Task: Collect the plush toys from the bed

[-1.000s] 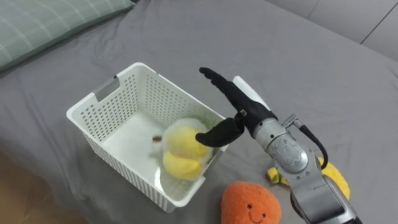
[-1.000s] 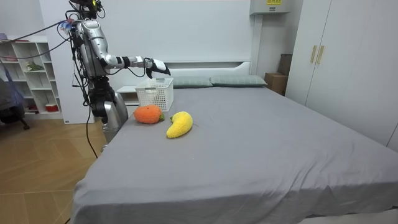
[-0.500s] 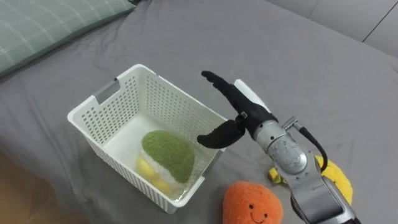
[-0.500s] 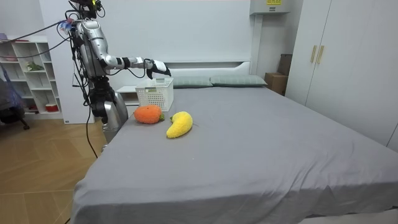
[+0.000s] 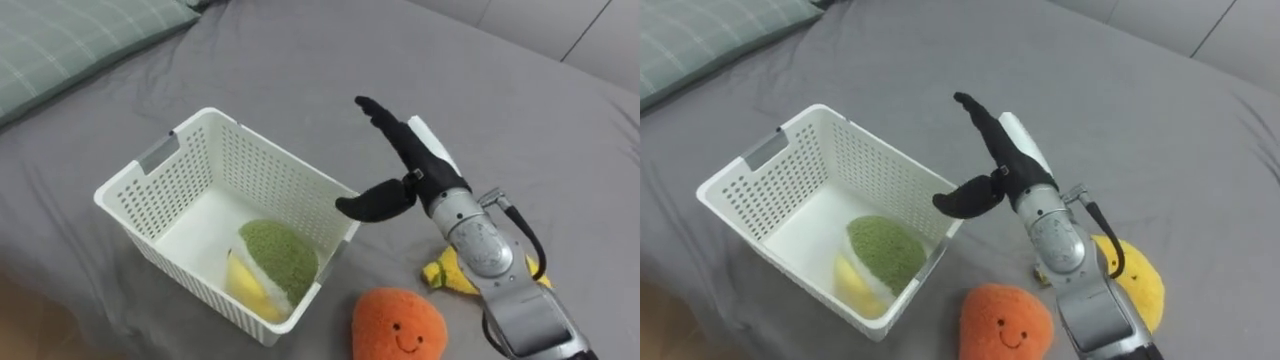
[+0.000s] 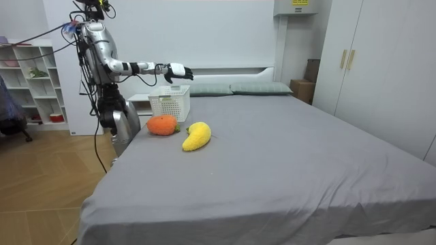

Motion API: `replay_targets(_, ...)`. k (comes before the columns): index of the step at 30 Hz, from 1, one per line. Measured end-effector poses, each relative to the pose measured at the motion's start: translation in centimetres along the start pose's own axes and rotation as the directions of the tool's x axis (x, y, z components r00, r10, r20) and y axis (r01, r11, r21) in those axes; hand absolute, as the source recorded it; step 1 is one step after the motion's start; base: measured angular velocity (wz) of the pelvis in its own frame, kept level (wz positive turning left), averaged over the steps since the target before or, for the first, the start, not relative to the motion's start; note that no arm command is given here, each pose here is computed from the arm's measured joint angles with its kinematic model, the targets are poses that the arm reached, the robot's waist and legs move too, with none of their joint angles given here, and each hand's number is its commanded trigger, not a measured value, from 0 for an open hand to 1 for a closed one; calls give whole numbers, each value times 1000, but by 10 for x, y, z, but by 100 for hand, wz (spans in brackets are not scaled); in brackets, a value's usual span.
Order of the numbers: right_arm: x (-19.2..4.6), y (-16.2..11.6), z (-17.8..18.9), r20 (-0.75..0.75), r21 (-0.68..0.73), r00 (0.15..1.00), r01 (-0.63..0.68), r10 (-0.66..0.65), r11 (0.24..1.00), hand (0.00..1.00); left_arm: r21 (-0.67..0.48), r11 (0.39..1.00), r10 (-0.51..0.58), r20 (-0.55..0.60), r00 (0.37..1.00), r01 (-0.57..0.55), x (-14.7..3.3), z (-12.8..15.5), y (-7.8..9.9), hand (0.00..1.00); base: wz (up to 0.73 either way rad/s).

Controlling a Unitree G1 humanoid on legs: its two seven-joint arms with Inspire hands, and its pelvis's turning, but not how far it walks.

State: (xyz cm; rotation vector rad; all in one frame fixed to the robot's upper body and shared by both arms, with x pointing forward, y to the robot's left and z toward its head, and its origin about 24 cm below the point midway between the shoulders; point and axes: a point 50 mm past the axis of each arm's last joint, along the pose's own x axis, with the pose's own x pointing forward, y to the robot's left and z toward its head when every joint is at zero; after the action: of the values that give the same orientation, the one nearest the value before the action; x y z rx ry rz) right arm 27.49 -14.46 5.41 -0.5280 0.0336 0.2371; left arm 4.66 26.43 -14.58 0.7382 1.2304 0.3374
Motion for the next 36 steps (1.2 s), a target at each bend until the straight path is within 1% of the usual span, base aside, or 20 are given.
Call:
replay_targets(4,-4,-13,-8,-23,2,996,87,-87,996,0,2,1000,-7,-7,1000,7,0,-1,-2,0,-6)
replay_targets(7,-7,-20,-13,-38,-17,991,127,-127,992,0,-4,1000,-13,-5,1000,13,-1,-1,-4,0,-19)
replay_targets(14,-20,-24,-33,-111,-21,981,160,-162,987,0,-25,1000,-19,3,1000,19,-2,4,-7,0,-18)
replay_targets(20,-28,-38,-50,-182,-25,953,241,-241,970,0,-19,1000,-25,17,1000,25,-3,4,-8,0,-15)
replay_targets(26,-33,-47,-67,-248,-53,932,260,-264,964,0,-22,1000,-20,8,1000,21,-3,0,-7,0,-11)
replay_targets(31,-40,-48,-96,-361,-74,899,238,-248,969,0,-16,1000,-9,7,1000,9,-2,-4,-3,0,3)
replay_targets(33,-40,-47,-103,-394,-63,887,234,-240,970,0,-16,1000,-1,8,1000,2,-1,-3,-1,0,2)
replay_targets(36,-31,-51,-107,-415,-57,878,238,-240,970,0,-33,999,16,12,1000,-16,1,0,3,0,0)
